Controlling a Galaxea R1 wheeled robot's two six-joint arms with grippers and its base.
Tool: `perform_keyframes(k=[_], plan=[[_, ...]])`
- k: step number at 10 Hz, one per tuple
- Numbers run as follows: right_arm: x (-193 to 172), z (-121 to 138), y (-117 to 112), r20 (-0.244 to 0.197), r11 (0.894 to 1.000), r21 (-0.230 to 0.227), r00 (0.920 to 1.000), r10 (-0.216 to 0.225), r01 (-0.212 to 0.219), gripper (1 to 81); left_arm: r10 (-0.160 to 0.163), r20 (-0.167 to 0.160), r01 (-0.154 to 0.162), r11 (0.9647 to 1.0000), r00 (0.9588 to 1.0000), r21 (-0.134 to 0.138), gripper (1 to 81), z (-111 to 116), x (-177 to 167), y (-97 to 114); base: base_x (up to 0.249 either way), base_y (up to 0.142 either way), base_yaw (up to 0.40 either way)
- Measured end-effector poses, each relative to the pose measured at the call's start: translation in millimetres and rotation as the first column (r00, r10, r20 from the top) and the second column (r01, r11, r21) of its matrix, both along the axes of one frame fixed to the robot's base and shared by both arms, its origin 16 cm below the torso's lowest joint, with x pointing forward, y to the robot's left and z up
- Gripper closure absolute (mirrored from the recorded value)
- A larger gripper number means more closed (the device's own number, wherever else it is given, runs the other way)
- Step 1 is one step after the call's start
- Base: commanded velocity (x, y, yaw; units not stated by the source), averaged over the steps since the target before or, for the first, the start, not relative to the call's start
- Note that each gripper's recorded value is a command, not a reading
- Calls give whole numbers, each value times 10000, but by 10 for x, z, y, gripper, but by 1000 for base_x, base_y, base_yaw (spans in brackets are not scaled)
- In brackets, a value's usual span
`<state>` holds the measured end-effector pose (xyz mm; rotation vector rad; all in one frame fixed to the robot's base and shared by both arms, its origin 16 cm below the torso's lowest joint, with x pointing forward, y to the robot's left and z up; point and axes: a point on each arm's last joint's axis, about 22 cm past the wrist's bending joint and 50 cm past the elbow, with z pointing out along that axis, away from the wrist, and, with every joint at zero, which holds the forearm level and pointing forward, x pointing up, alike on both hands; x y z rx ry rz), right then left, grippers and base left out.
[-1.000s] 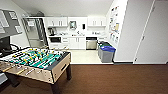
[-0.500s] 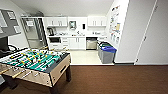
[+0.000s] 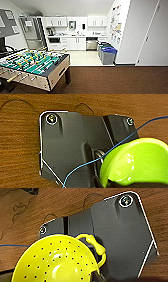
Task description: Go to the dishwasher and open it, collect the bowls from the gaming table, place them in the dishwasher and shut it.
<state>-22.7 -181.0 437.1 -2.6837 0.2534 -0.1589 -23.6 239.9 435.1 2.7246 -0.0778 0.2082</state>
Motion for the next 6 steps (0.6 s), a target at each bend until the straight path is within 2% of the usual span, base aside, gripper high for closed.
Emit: perform_keyframes(k=[6], plan=[[22, 0, 0, 31, 10000, 1, 10000, 2, -2, 811, 0, 28, 0, 10000, 10000, 1, 811, 0, 23, 0, 162, 0, 0]])
